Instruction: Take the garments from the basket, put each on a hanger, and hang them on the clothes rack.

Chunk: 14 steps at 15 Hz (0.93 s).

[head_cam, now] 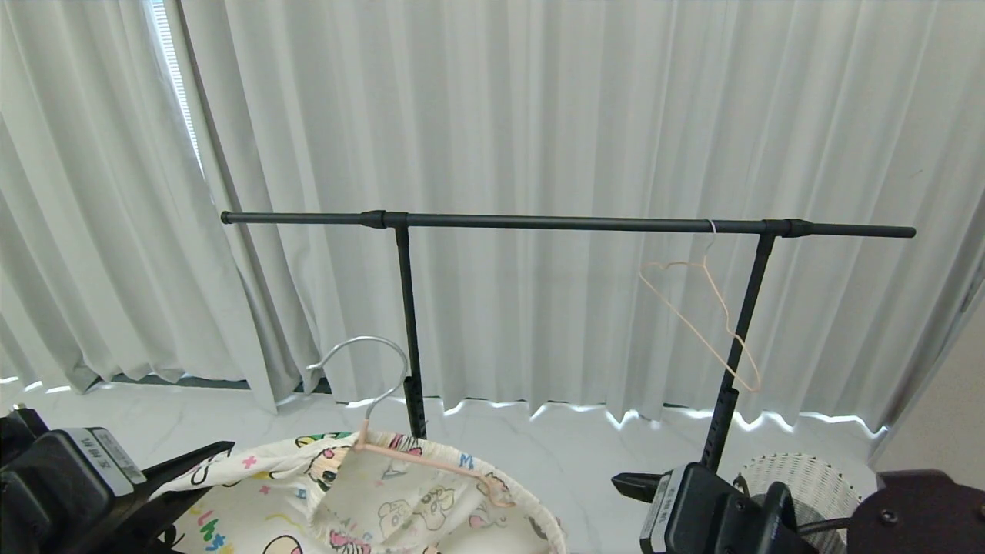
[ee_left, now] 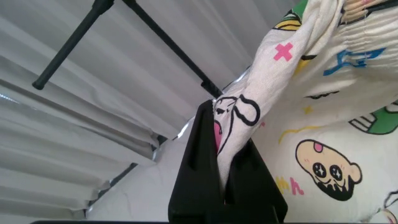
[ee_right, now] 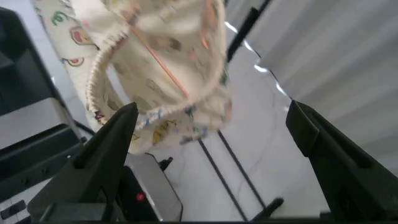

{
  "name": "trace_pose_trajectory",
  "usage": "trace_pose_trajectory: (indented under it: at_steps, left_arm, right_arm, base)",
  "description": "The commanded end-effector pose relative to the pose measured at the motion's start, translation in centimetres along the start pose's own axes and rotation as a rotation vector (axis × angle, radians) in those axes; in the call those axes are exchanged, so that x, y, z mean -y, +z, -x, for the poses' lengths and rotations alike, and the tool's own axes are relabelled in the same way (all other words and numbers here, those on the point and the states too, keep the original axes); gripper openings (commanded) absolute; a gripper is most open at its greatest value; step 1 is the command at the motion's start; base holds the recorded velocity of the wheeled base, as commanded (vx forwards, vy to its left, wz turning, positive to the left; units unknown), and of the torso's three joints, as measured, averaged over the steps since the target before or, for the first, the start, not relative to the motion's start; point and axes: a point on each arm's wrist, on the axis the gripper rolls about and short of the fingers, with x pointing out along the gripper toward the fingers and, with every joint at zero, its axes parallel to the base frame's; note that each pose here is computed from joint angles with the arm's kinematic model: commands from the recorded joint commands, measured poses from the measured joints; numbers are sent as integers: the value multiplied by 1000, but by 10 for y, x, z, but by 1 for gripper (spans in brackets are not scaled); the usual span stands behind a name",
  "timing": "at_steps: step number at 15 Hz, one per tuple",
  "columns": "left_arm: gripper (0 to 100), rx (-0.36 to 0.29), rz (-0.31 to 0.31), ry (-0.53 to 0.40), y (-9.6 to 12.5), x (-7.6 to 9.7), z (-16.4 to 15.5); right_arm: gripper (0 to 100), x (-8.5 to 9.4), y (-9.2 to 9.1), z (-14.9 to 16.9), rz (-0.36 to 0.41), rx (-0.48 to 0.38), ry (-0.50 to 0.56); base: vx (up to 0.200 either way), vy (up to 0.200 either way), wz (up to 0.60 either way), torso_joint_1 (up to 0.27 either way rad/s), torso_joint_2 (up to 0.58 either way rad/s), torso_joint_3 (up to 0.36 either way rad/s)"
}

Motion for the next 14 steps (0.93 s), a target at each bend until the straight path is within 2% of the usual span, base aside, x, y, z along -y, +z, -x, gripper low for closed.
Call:
trace_pose_trajectory:
  at_steps: [1,2,4,7,9,14]
  left_arm:
    - [0,34,-8,-23,2,2,3]
    - [0,78,-22,-71,3,6,6]
    - [0,117,-36,-121,5,10,8]
    - [0,172,-49,-157,8,12,13]
    - [0,196,-53,-169,7,13,17]
    - [0,210,-61,-178,8,13,18]
  right_arm:
    - [100,-3,5,-5,17,9,20]
    - [100,-5,11,-11,38,17,37]
    - [100,-8,17,-22,47,18,38]
    - [100,-12,15,-36,97,-10,41]
    - [100,-13,13,-39,107,-20,71]
    - [100,-16,10,-45,116,-33,119]
  base:
    - [0,0,0,0,0,0]
    - [0,0,0,0,0,0]
    - [0,0,0,0,0,0]
    - [0,0,0,0,0,0]
    - [0,0,0,0,0,0]
    - [0,0,0,0,0,0]
